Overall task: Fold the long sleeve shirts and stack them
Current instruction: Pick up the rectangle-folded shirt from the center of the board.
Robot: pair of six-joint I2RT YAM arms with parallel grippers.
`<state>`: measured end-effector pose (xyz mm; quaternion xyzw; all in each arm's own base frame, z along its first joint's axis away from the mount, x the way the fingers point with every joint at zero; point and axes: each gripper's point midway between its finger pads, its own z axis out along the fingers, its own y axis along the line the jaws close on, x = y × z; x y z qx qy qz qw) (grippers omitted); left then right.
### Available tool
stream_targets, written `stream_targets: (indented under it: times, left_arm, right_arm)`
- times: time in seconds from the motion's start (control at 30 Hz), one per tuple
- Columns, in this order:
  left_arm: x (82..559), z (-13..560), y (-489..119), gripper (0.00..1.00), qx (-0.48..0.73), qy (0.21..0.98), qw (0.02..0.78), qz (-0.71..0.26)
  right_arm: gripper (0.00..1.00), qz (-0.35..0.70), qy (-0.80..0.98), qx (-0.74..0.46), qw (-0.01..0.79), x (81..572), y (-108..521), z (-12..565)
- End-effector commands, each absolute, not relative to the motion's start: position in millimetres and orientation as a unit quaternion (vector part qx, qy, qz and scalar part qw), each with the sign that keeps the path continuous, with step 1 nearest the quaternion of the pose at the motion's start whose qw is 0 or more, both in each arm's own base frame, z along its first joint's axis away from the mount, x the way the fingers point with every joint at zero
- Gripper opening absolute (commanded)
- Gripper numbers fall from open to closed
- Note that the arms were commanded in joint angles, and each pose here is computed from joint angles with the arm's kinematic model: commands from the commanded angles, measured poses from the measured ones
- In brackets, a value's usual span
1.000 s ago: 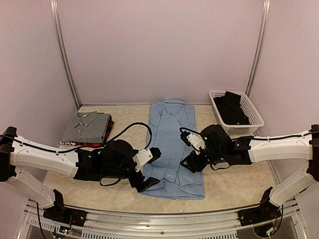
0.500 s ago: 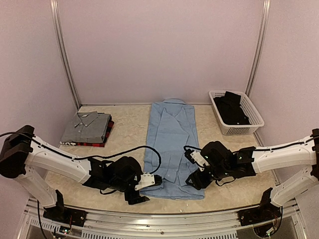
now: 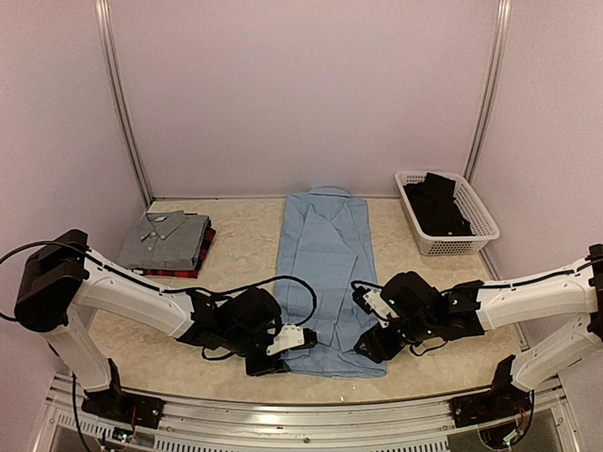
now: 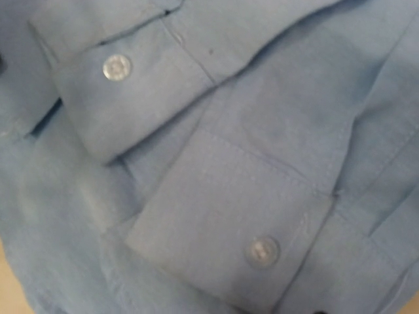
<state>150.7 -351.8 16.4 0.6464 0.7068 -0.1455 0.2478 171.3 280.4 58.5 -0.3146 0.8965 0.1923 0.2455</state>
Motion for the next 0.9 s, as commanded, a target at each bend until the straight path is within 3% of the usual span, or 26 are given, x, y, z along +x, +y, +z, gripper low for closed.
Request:
stream_targets:
  times: [0.0, 0.23, 0.4, 0.87]
  left_arm:
    - [136.0, -21.6, -323.2, 0.39, 0.668, 0.719, 0.152, -0.115]
    - [131.1, -24.1, -325.0, 0.23, 0.671, 0.719, 0.125, -0.13]
    - [127.8, -19.5, -330.6, 0.01, 0.675, 0.714, 0.125, -0.138]
    - [110.6, 22.5, -350.5, 0.0, 0.674, 0.699, 0.125, -0.203]
  right_arm:
    - [0.63, 0.197, 0.899, -0.306, 0.243, 166.4, 275.8, 62.5]
    - [0.63, 0.195, 0.902, -0.3, 0.241, 165.8, 273.3, 67.1]
    - [0.63, 0.196, 0.907, -0.294, 0.228, 161.1, 269.2, 61.6]
    - [0.7, 0.261, 0.86, -0.339, 0.279, 119.6, 276.1, 86.7]
